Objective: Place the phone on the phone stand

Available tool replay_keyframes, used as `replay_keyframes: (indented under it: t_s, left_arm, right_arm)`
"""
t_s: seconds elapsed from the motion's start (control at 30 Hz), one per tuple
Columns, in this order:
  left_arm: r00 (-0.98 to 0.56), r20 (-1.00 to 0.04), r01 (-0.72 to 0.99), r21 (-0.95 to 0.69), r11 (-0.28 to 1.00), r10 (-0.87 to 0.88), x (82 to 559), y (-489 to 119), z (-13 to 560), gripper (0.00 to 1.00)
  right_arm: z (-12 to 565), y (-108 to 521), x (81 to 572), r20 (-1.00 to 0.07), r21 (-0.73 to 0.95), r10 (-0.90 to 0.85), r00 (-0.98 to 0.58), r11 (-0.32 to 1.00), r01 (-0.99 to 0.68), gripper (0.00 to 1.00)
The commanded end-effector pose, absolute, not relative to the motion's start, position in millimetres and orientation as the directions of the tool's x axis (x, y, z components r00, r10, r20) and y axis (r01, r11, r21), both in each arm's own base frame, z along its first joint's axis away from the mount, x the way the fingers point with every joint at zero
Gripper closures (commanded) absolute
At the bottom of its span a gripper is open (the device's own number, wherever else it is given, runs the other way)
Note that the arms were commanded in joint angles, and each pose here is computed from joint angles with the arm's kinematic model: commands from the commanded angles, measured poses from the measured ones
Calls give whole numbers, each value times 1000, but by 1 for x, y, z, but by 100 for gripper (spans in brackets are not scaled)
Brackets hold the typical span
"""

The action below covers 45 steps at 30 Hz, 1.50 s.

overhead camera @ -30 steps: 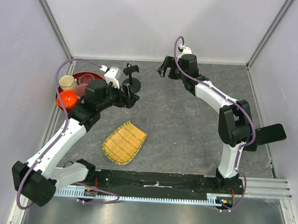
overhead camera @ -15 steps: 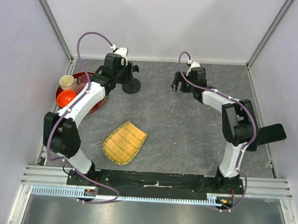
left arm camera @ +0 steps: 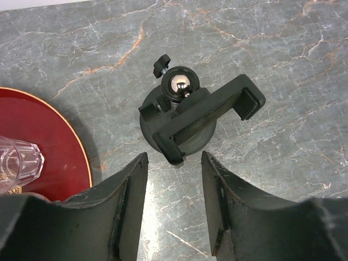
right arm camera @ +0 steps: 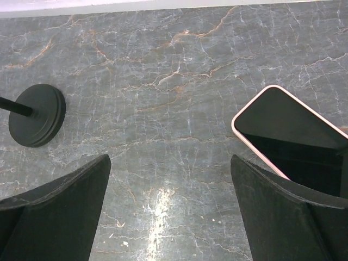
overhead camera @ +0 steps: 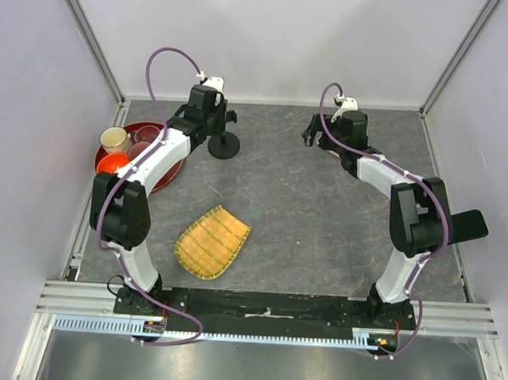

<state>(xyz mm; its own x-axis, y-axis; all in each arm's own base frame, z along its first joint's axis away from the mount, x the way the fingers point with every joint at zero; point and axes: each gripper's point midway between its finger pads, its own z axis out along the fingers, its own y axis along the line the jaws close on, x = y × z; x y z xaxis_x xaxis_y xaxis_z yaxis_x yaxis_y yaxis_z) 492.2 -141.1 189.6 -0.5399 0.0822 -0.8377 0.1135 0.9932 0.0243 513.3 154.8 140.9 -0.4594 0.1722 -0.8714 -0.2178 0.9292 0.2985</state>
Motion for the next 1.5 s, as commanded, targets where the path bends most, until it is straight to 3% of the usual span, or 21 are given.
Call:
replay_keyframes:
  t_s: [0.0, 0.23, 0.33, 0.47, 0.8, 0.93, 1.03, 1.1, 1.2, 1.33, 1.47]
  left_arm:
    - [-461, -880, 125, 61, 990, 113, 508, -142, 212, 51]
    - [-454, -879, 151, 90, 985, 150, 514, -144, 212, 63]
    - [-461, -874, 159, 93, 983, 157, 514, -145, 211, 73]
    - [-455, -876, 187, 78, 979, 157, 510, -149, 215, 97]
    - [-490, -867, 291, -65, 954, 91, 478, -172, 221, 98]
    - [-523, -849, 320, -109, 941, 80, 463, -177, 213, 98]
    - [-542, -838, 321, -127, 939, 72, 456, -177, 211, 97]
    - [-558, -827, 323, -146, 935, 63, 452, -180, 208, 90]
    - [-567, -822, 334, -177, 926, 48, 446, -184, 212, 59]
    - [-555, -831, 352, -198, 915, 34, 436, -188, 225, 20]
    - [-526, -850, 367, -201, 908, 24, 425, -188, 244, 14]
  right_arm:
    - [160, 159, 516, -898, 298, 176, -404, 918, -262, 2]
    - [160, 160, 516, -898, 296, 172, -404, 917, -266, 2]
    - [159, 160, 517, -898, 292, 169, -406, 919, -264, 2]
    - [155, 159, 518, -895, 289, 164, -414, 921, -259, 2]
    - [148, 151, 518, -890, 257, 140, -435, 940, -223, 2]
    - [142, 131, 521, -888, 125, 31, -459, 976, -176, 2]
    - [132, 91, 527, -868, 3, -5, -497, 1000, -16, 2]
    - [123, 64, 527, -841, 24, 52, -538, 998, 58, 2]
    - [121, 36, 530, -815, 182, 218, -536, 976, 120, 2]
    - [123, 12, 533, -805, 232, 283, -522, 959, 163, 2]
    - [121, -11, 544, -791, 239, 314, -525, 949, 206, 2]
